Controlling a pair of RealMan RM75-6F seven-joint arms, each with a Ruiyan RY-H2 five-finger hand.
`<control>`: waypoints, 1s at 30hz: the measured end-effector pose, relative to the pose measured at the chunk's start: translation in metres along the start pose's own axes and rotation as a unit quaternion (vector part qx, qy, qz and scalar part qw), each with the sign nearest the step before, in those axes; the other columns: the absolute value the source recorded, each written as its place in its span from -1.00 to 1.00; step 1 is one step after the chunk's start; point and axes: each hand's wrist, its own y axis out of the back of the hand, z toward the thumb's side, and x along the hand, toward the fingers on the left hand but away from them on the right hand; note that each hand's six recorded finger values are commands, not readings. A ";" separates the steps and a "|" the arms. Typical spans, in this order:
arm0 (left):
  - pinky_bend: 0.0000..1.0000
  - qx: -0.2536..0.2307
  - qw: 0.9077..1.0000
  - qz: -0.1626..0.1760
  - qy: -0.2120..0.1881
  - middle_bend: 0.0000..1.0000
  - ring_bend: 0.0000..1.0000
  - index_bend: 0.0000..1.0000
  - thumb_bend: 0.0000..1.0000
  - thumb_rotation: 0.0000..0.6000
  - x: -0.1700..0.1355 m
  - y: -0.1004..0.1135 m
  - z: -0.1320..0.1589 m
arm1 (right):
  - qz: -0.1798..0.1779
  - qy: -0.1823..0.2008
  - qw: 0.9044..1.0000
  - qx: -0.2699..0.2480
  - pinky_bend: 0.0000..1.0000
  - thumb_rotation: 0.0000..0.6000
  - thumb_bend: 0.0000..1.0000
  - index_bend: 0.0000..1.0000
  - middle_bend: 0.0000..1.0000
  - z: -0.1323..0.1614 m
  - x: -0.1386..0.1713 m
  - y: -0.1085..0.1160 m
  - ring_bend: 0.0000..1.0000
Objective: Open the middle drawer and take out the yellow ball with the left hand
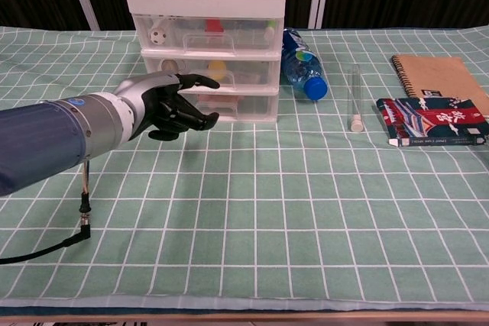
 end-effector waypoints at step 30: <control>1.00 -0.099 0.995 -0.005 -0.018 0.93 0.98 -0.76 -0.07 1.00 0.020 -0.011 0.000 | 0.002 -0.004 1.000 -0.006 -0.56 1.00 -0.91 -1.00 -1.00 0.000 0.000 0.000 -1.00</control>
